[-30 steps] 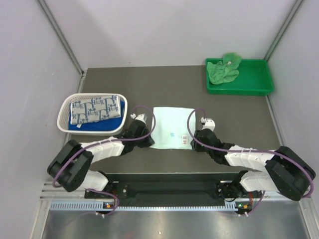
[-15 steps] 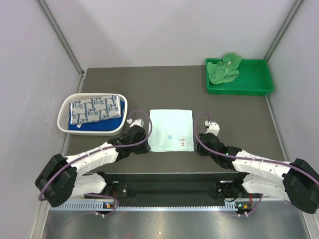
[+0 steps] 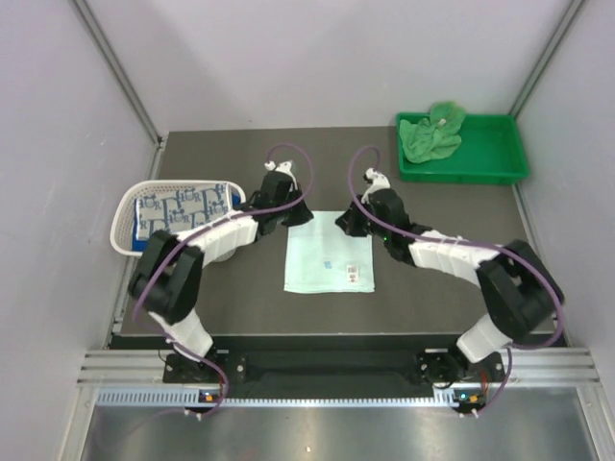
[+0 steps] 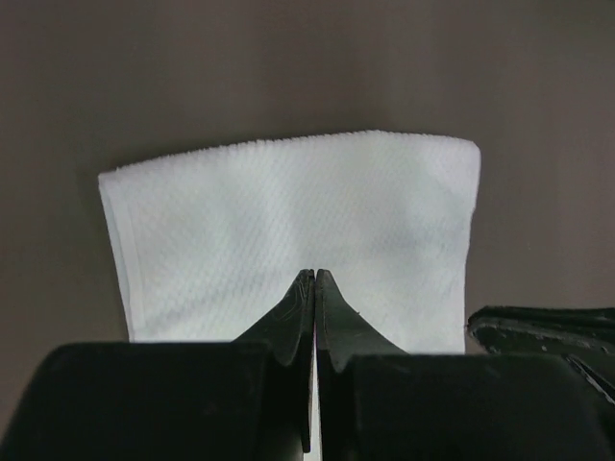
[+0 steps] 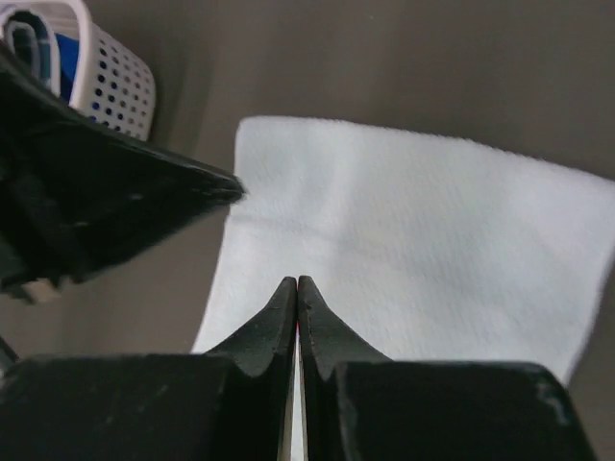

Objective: Fold and stack the towels
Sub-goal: Fold the towel

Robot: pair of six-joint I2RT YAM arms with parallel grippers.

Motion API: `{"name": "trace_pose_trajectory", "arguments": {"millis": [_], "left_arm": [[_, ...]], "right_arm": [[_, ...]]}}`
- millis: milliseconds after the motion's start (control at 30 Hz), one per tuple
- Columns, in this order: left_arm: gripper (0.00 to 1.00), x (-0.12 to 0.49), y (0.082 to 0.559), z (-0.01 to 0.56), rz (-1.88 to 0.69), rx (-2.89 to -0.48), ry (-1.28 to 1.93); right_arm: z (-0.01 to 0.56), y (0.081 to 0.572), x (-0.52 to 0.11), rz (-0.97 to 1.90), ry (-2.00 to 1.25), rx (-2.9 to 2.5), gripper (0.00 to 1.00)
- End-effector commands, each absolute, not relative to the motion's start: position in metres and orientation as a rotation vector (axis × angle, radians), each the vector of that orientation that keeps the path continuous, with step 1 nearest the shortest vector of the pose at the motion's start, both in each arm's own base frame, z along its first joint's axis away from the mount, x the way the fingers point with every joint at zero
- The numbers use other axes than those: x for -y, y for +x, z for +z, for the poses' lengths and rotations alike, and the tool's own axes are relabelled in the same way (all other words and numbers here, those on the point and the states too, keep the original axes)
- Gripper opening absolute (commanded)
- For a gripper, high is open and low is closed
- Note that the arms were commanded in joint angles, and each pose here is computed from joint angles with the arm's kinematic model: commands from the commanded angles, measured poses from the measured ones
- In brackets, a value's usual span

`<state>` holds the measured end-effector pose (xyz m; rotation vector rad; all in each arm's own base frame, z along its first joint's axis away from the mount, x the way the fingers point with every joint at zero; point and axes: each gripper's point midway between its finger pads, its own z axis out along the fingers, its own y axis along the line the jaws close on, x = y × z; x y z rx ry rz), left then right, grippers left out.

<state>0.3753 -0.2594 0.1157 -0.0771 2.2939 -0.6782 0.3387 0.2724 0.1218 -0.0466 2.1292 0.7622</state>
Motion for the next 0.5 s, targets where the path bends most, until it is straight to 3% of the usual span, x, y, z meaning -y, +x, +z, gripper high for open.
{"name": "trace_pose_trajectory", "arguments": {"millis": [0, 200, 467], "left_arm": [[0.00, 0.283, 0.406, 0.113, -0.864, -2.248, 0.026], [0.00, 0.275, 0.433, 0.083, -0.906, -2.254, -0.006], [0.00, 0.256, 0.428, 0.044, -0.826, -2.337, -0.082]], "right_arm": [[0.157, 0.373, -0.319, 1.026, -0.054, -1.965, 0.00], [0.115, 0.413, -0.343, 1.143, 0.062, -1.965, 0.00], [0.076, 0.435, -0.311, 1.138, 0.254, -1.940, 0.00]]}}
